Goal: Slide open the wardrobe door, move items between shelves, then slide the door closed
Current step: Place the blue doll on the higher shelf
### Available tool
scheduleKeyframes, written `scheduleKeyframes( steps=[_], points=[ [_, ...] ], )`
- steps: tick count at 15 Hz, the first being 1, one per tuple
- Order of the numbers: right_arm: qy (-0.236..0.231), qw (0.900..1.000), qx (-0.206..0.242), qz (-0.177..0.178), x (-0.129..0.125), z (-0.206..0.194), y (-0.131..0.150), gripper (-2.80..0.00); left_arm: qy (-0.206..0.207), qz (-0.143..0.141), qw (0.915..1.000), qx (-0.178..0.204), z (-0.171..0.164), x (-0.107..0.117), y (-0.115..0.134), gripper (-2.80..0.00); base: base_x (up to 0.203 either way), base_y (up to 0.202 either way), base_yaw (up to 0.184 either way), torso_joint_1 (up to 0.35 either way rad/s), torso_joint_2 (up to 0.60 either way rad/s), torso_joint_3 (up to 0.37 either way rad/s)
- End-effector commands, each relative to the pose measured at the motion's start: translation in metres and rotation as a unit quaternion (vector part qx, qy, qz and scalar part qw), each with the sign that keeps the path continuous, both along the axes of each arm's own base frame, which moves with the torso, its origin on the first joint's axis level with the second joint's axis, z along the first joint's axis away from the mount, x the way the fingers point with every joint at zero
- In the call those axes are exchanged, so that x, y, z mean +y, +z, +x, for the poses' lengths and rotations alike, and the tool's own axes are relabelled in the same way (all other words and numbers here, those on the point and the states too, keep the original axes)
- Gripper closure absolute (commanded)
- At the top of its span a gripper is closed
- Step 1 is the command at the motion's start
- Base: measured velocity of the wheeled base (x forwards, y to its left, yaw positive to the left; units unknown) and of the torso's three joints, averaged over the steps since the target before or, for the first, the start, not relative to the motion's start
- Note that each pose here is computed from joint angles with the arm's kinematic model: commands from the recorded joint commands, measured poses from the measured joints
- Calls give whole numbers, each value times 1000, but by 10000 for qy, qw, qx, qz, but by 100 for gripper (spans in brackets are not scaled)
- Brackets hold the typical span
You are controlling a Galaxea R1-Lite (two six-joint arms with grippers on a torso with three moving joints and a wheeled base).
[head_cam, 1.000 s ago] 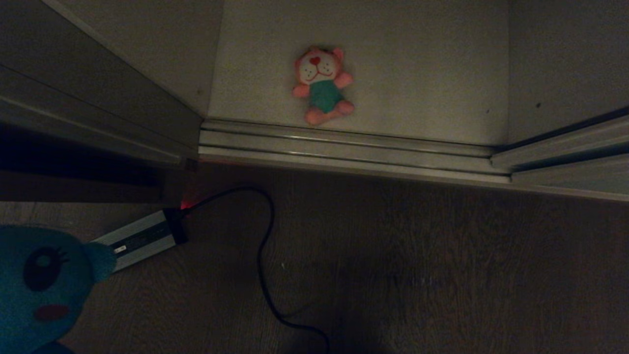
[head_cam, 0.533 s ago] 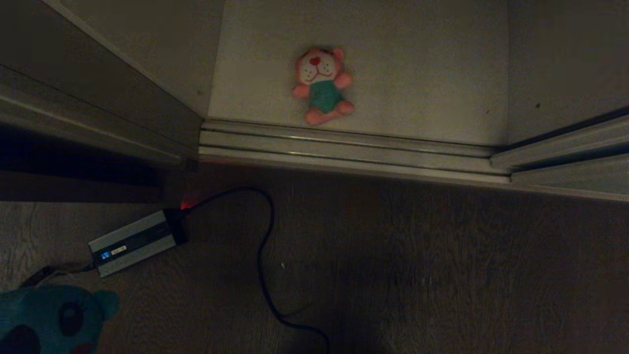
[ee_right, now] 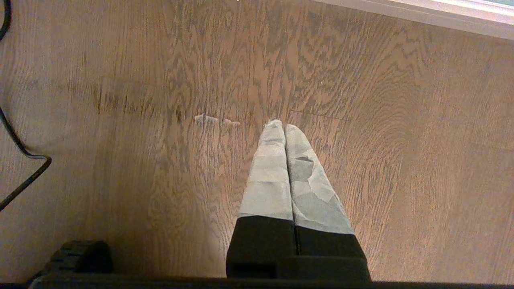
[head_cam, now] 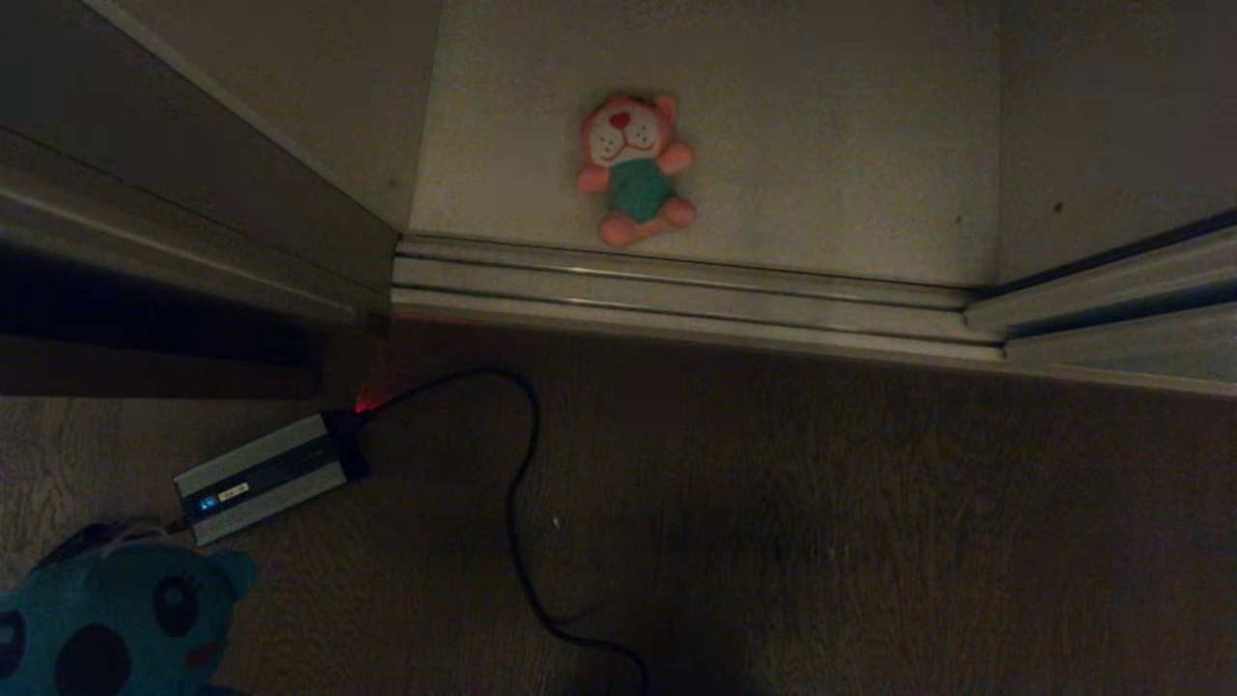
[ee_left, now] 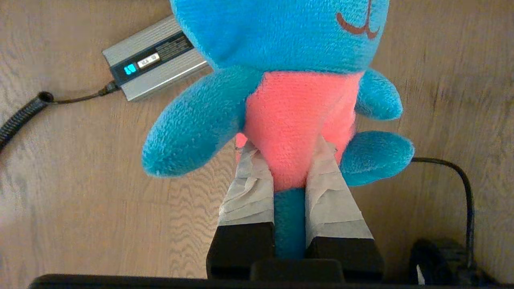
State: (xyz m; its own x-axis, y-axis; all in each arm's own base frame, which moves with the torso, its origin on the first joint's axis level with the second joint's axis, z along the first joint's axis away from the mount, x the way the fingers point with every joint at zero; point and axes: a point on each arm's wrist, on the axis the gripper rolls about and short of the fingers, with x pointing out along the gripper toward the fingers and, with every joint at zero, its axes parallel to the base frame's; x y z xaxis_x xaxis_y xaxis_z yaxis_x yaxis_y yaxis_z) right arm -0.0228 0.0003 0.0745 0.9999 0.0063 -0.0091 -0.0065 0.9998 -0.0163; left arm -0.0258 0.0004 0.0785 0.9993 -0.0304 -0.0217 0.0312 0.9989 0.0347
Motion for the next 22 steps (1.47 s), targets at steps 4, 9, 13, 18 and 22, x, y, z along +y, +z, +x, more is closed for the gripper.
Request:
scheduleKeyframes(
  steps=[4, 9, 13, 18, 22],
  points=[
    [7, 10000, 8, -2, 0, 0, -1, 0, 39, -104, 9999, 15, 1, 0, -2, 0, 0, 0, 0, 0, 0, 0],
    [7, 10000, 8, -10, 0, 0, -1, 0, 48, -150, 9999, 10, 1, 0, -2, 0, 0, 0, 0, 0, 0, 0],
    [2, 10000, 8, -8, 0, 0, -1, 0, 47, -89, 9999, 24, 1, 0, -2, 0, 0, 0, 0, 0, 0, 0],
    [0, 10000, 8, -2, 0, 0, -1, 0, 46, -121, 9999, 10, 1, 0, -2, 0, 0, 0, 0, 0, 0, 0],
    [-1, 10000, 8, -2, 0, 0, -1, 0, 48, -150, 9999, 10, 1, 0, -2, 0, 0, 0, 0, 0, 0, 0]
  ],
)
